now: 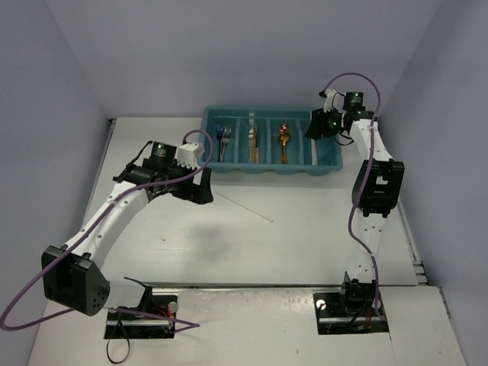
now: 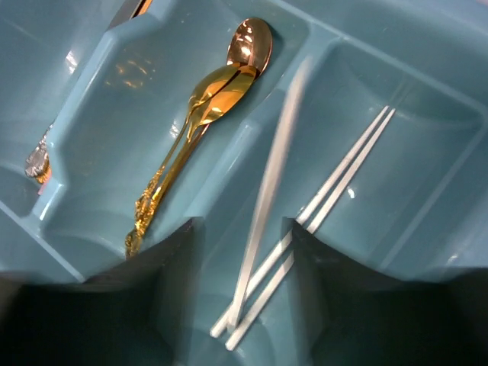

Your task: Sort the eating utensils into containers

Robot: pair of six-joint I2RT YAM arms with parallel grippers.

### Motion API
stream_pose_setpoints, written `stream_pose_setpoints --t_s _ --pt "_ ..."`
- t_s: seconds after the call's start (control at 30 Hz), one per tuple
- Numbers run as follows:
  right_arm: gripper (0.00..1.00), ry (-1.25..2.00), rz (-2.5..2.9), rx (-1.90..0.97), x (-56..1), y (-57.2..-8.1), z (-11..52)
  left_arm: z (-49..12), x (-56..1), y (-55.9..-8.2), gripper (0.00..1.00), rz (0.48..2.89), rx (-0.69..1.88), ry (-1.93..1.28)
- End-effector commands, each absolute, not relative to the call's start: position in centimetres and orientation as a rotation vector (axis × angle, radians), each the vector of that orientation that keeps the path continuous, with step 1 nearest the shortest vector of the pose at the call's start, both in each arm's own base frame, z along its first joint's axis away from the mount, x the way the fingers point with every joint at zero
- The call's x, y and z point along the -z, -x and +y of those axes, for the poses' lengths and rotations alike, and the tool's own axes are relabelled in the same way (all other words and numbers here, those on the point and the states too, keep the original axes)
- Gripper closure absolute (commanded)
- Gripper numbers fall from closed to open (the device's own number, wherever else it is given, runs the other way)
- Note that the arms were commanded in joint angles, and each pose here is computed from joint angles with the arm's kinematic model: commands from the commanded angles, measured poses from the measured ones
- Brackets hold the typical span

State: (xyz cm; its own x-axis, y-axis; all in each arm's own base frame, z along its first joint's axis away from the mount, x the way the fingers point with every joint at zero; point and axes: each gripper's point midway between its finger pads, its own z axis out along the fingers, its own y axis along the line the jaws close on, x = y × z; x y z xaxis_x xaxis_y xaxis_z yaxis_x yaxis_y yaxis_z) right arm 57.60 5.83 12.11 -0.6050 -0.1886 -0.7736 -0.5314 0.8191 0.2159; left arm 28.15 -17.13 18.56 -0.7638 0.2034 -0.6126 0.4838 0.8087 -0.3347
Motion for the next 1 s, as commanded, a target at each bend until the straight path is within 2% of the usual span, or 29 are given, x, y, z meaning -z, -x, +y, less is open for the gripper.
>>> stream_pose_setpoints --t_s 0.0,0.07,0.17,0.27,0.33,0.43,0.6,0.77,0.97 --pt "0.38 0.548 2.115 -0.541 -16.0 -58.5 6.3 -17.5 -19.7 -29.1 0.09 2.375 0.680 -0.504" --pt "0.33 0.531 2.088 -0.548 -17.7 -58.7 6.6 -17.5 -19.6 -29.1 0.09 2.379 0.681 -0.495" --pt "0.35 0.536 1.989 -0.549 -23.2 -58.4 7.2 -17.5 -19.5 -29.1 0.09 2.386 0.684 -0.481" --pt "0.49 0.624 1.862 -0.493 -29.1 -57.1 8.5 -17.4 -19.7 -29.2 0.09 2.386 0.676 -0.466" --pt "0.57 0.729 1.784 -0.410 -32.5 -54.5 10.2 -17.3 -20.0 -29.4 0.09 2.374 0.668 -0.453" --pt "0.66 0.949 1.765 -0.318 -31.5 -49.3 14.8 -17.2 -20.5 -29.7 0.09 2.350 0.657 -0.438" --pt "0.73 1.275 1.894 -0.384 -22.4 -39.7 22.0 -16.9 -21.3 -30.1 0.09 2.329 0.642 -0.403" --pt "0.78 1.476 2.045 -0.446 -15.1 -32.9 24.9 -15.2 -23.7 -31.2 0.09 2.245 0.602 -0.317" --pt "0.75 1.579 2.161 -0.431 -10.6 -30.5 25.6 -11.7 -28.7 -33.3 0.06 2.090 0.617 -0.155"
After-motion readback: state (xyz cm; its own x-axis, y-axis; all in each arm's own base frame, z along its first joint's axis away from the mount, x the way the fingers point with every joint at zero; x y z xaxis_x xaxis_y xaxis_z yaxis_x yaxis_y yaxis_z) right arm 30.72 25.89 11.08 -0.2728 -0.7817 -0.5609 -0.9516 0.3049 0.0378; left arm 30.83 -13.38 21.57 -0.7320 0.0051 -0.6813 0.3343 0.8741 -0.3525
